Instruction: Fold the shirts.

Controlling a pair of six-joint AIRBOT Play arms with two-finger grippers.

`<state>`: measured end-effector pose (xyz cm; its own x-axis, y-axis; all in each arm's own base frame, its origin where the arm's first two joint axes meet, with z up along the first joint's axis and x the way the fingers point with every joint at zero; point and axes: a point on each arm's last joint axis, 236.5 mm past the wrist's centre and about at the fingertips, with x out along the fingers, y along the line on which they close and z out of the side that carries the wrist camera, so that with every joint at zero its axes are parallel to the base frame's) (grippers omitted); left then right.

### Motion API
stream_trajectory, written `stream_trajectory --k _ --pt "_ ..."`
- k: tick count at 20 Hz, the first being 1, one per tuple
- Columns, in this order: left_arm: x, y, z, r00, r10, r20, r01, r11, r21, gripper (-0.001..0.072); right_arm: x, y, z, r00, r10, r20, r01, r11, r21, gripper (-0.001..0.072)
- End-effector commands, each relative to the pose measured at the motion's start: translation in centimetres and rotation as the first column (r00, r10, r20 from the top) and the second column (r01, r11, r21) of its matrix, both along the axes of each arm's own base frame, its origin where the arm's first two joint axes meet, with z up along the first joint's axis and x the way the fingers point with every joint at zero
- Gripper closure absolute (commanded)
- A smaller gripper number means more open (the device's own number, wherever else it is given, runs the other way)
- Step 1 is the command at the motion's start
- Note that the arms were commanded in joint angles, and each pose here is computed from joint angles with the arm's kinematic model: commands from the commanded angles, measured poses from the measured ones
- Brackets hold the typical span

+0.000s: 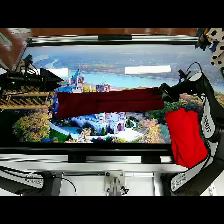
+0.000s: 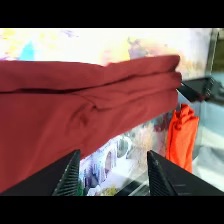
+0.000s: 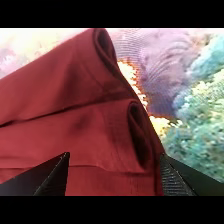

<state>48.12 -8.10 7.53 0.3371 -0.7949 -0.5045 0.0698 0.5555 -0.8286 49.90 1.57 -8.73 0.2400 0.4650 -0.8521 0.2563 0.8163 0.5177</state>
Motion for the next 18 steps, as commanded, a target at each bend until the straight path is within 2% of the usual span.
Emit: stream_trajectory --k 1,2,3,5,6,8,9,10,14,16,17,18 --pt "-0.6 -2.0 1.9 0.993 -0.077 0.092 0.074 0.997 0.030 0.0197 -0.9 1.3 -1.8 0.998 0.017 -0.063 -0.017 1.000 0.010 0.0029" --pt "-0.7 -2.6 2.5 0.988 -0.101 0.119 0.098 0.995 0.030 0.0203 -1.0 1.4 -2.1 0.997 0.017 -0.073 -0.018 1.000 -0.010 0.0066" --pt "-0.8 -3.4 3.2 0.982 -0.116 0.147 0.115 0.993 0.015 0.0203 -1.1 1.6 -2.3 0.996 0.017 -0.083 -0.019 1.000 -0.018 0.0146" --pt "-0.7 -4.9 4.9 0.972 -0.130 0.197 0.139 0.990 -0.037 0.0203 -1.3 2.3 -2.6 0.995 0.020 -0.099 -0.021 1.000 -0.006 0.0185" --pt "-0.7 -5.5 5.6 0.968 -0.130 0.213 0.147 0.987 -0.062 0.0203 -1.6 2.6 -2.8 0.993 0.026 -0.114 -0.026 1.000 -0.001 0.0351" --pt "-0.7 -6.2 6.4 0.966 -0.129 0.224 0.153 0.983 -0.096 0.0208 -1.6 3.0 -2.6 0.993 0.037 -0.108 -0.036 0.999 0.007 0.0634" --pt "-0.7 -6.5 6.5 0.965 -0.130 0.226 0.157 0.982 -0.103 0.0297 -1.0 3.7 -1.4 0.996 0.066 -0.062 -0.064 0.997 0.035 0.0641" --pt "-0.8 -6.8 6.5 0.965 -0.134 0.227 0.160 0.982 -0.102 0.0340 -0.4 4.4 0.4 0.995 0.097 0.004 -0.097 0.994 0.060 0.0640" --pt "-1.3 -10.9 6.0 0.955 -0.188 0.228 0.214 0.972 -0.095 0.0611 0.8 6.3 12.1 0.961 0.124 0.246 -0.150 0.984 0.093 0.0641" --pt "-1.5 -14.6 4.8 0.950 -0.218 0.224 0.240 0.968 -0.078 0.0621 -1.0 7.6 18.1 0.931 0.152 0.331 -0.188 0.979 0.080 0.0641" --pt "-1.6 -16.7 4.1 0.947 -0.229 0.223 0.251 0.965 -0.072 0.0676 -2.2 8.3 20.5 0.921 0.165 0.352 -0.203 0.977 0.073 0.0640" --pt "-1.7 -18.8 3.4 0.946 -0.236 0.223 0.257 0.964 -0.067 0.0676 -3.7 9.1 22.6 0.913 0.181 0.367 -0.221 0.973 0.071 0.0640"
